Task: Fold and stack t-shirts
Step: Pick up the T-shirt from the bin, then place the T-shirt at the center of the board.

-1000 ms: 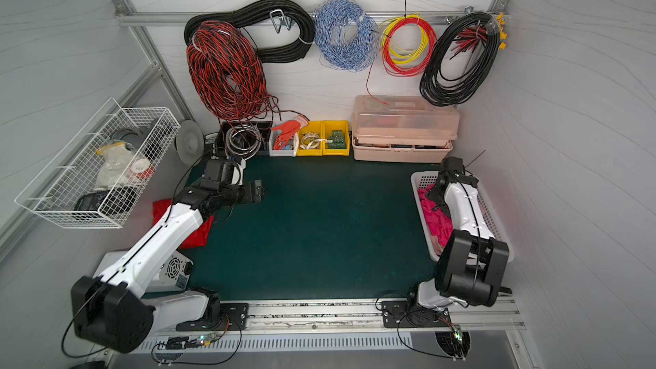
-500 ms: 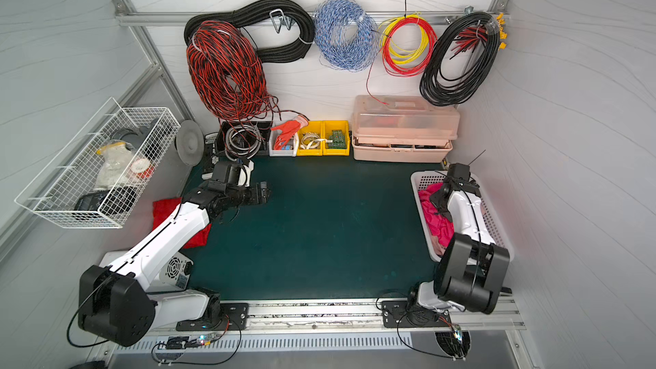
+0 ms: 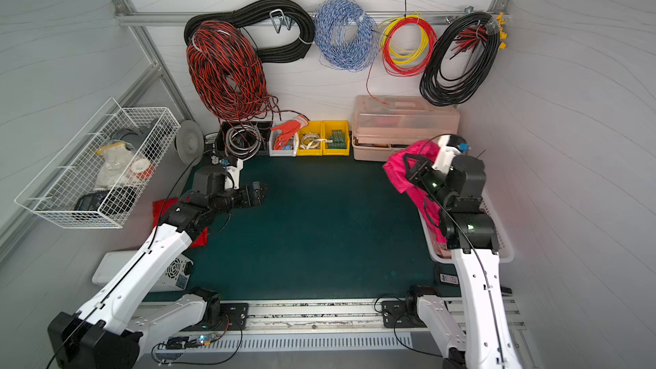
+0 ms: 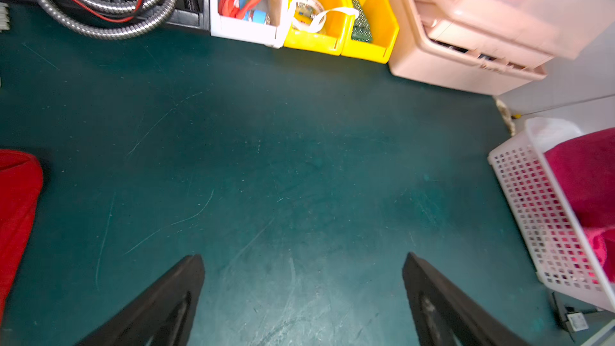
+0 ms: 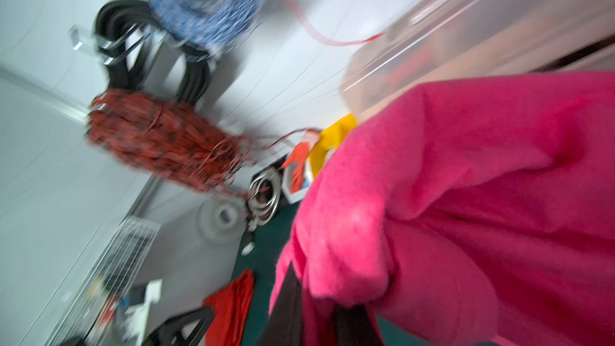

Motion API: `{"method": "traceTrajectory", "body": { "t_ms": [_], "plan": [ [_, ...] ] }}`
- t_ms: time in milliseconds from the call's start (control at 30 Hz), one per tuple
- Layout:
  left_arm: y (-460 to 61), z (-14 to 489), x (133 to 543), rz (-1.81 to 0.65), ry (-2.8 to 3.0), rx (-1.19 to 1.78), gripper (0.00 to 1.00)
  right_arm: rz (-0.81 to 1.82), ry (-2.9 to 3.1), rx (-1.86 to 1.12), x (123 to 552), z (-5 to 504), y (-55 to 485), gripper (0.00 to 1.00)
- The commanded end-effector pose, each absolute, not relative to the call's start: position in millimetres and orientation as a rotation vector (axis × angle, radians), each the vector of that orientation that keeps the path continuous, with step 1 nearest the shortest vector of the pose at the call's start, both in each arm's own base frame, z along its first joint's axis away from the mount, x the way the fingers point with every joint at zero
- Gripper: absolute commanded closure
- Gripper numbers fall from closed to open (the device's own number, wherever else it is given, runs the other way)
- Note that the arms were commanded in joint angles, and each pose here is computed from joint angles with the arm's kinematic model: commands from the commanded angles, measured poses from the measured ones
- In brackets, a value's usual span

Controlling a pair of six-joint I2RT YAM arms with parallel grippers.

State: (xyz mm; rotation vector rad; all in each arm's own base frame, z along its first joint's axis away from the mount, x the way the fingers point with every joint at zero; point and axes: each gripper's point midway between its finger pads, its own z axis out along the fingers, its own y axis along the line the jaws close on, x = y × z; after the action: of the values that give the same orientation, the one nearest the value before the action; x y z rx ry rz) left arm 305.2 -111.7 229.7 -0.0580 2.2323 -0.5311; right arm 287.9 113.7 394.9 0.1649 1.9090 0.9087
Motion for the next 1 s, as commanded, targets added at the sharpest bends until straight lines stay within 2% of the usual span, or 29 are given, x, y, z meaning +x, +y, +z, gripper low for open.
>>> {"method": "traceTrajectory", "body": {
  "t_ms": [0, 133, 200, 233, 333, 367, 467, 567, 600, 633, 667, 767, 833, 900, 967],
  "plan": [
    [-115.0, 252.9, 303.5, -0.727, 2.050, -0.174, 0.00, 1.026, 2.044, -0.087, 279.3, 375.2, 182.7, 1.00],
    [-120.7, 282.7, 300.3, -1.056, 1.774, -0.196, 0.00, 1.025, 2.184, -0.310, 268.2, 336.3, 259.1, 1.00],
    [-123.6, 278.3, 299.6, -1.037, 1.850, -0.175, 0.00, 1.029, 2.255, -0.381, 265.0, 309.7, 293.3, 1.00],
    [-126.5, 266.5, 298.8, -0.994, 1.958, -0.146, 0.00, 1.025, 2.297, -0.399, 265.6, 293.5, 308.1, 0.96],
    [-126.8, 229.9, 291.7, -0.867, 2.212, -0.086, 0.00, 1.078, 2.415, -0.495, 258.7, 245.2, 357.8, 0.63],
    [-124.2, 220.4, 288.7, -0.832, 2.247, -0.083, 0.00, 1.088, 2.465, -0.544, 252.9, 226.5, 375.4, 0.57],
    [-112.1, 204.7, 281.5, -0.740, 2.241, -0.102, 0.00, 1.030, 2.567, -0.747, 229.5, 187.5, 422.3, 0.57],
    [-106.8, 197.0, 277.1, -0.713, 2.198, -0.114, 0.00, 0.996, 2.576, -0.880, 211.8, 172.2, 457.7, 0.67],
    [-107.8, 196.7, 276.7, -0.721, 2.197, -0.112, 0.00, 1.007, 2.572, -0.912, 206.9, 168.5, 467.5, 0.68],
    [-110.1, 196.6, 275.6, -0.731, 2.214, -0.100, 0.00, 1.012, 2.574, -0.944, 202.3, 165.7, 475.0, 0.60],
    [-112.5, 196.8, 275.7, -0.731, 2.240, -0.080, 0.00, 0.974, 2.591, -0.956, 201.4, 162.8, 475.8, 0.54],
    [-117.9, 190.6, 274.6, -0.702, 2.329, -0.030, 0.00, 0.740, 2.629, -0.832, 223.1, 153.9, 446.9, 0.49],
    [-128.4, 189.9, 273.0, -0.682, 2.347, 0.036, 0.00, 0.482, 2.655, -0.596, 255.8, 150.9, 388.4, 0.33],
    [-140.0, 189.2, 272.1, -0.664, 2.349, 0.080, 0.00, 0.352, 2.679, -0.372, 276.4, 148.8, 329.9, 0.20],
    [-155.2, 186.1, 272.7, -0.672, 2.348, 0.113, 0.00, 0.282, 2.718, -0.110, 289.0, 135.3, 268.0, 0.16]
  ]
}}
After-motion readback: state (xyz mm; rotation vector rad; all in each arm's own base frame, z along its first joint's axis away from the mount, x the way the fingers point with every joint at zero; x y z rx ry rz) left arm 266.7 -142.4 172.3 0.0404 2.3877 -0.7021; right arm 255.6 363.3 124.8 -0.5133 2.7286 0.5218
